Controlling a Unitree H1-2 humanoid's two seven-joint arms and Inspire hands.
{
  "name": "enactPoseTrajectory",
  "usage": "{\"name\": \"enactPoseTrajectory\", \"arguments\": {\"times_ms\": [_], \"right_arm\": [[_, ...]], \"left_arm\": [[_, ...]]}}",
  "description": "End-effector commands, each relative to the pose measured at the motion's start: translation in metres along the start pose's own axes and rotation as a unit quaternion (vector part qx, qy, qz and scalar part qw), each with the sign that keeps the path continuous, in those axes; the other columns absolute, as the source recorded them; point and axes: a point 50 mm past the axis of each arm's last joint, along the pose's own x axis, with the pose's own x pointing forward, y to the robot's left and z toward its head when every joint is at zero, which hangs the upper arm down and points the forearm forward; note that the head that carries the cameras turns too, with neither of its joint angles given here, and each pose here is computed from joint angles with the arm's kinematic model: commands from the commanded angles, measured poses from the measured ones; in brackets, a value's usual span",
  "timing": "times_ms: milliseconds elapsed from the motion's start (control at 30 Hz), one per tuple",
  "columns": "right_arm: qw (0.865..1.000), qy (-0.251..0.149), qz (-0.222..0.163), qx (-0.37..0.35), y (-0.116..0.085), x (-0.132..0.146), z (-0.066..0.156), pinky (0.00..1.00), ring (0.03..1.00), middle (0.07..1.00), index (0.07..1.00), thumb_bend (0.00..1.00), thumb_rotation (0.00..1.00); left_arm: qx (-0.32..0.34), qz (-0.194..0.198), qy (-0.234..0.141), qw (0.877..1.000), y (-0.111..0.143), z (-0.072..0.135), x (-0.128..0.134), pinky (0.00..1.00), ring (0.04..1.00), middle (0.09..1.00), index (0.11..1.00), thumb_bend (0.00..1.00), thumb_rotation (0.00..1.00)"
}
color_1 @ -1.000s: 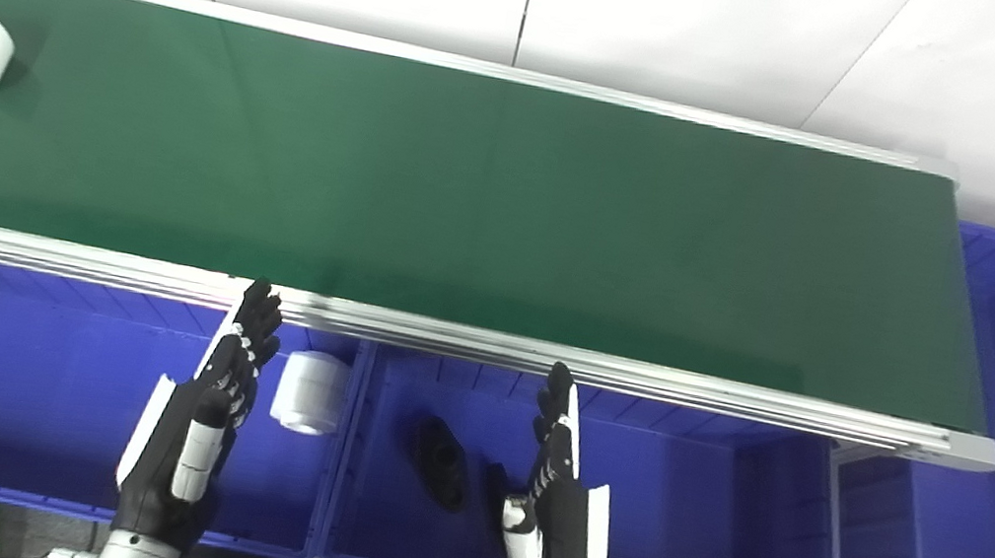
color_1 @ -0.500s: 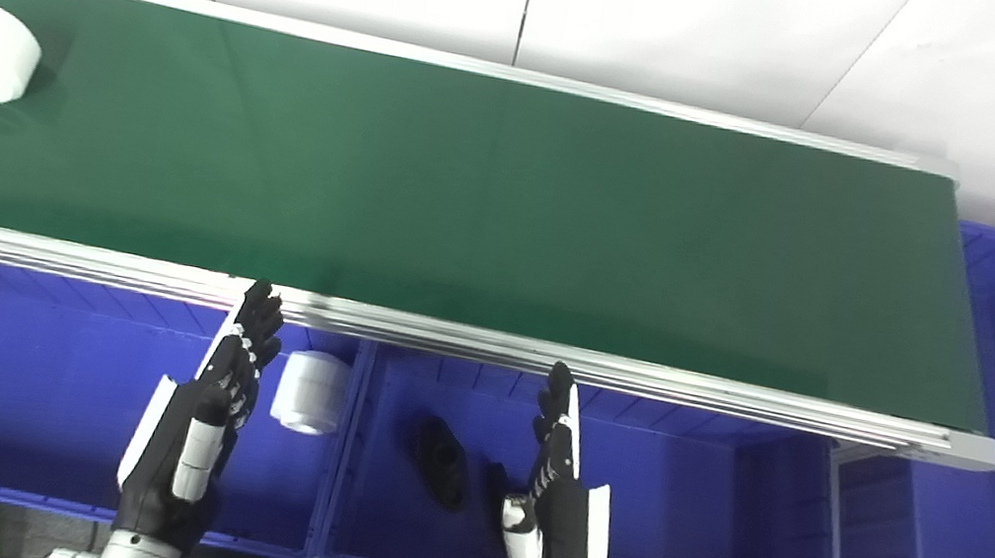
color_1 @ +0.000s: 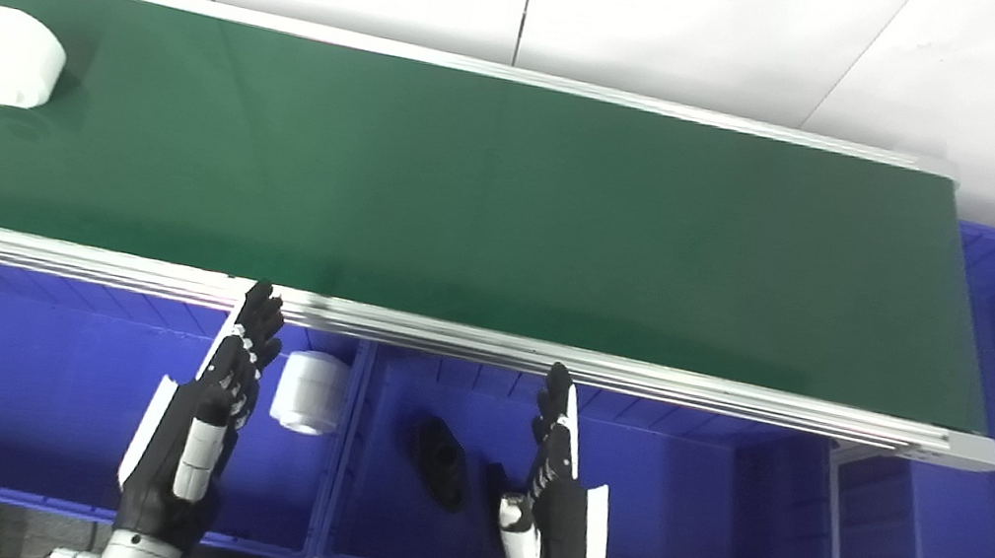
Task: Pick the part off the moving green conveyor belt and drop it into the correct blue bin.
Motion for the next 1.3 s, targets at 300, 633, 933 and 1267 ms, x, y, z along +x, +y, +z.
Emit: {"name": "enactPoseTrajectory", "arguments": {"times_ms": [300,633,933,1267], "right_arm": [[1.000,-0.007,-0.003,0.006,-0.018,0.004,-0.011,1.00,1.000,1.000,1.000,0.97,0.98],[1.000,0.004,0.004,0.000,-0.045,0.012,-0.024,1.00,1.000,1.000,1.000,0.98,0.99],[1.000,0.010,0.011,0.000,-0.058,0.018,-0.033,1.00,1.000,1.000,1.000,1.00,1.00],[1.000,0.008,0.008,0.000,-0.055,0.015,-0.022,1.00,1.000,1.000,1.000,1.00,0.99]], "left_arm": [[0.007,-0.003,-0.024,1.000,-0.025,-0.013,0.004,1.00,1.000,1.000,1.000,0.84,1.00],[-0.002,0.002,-0.021,1.000,-0.048,-0.031,0.016,1.00,0.999,1.000,1.000,0.76,0.99],[0.012,0.004,-0.025,1.000,-0.059,-0.040,0.026,0.98,0.983,1.000,1.000,0.75,1.00],[0.031,0.001,-0.058,0.998,-0.059,-0.024,0.022,0.96,0.962,0.993,0.986,0.74,1.00]]}}
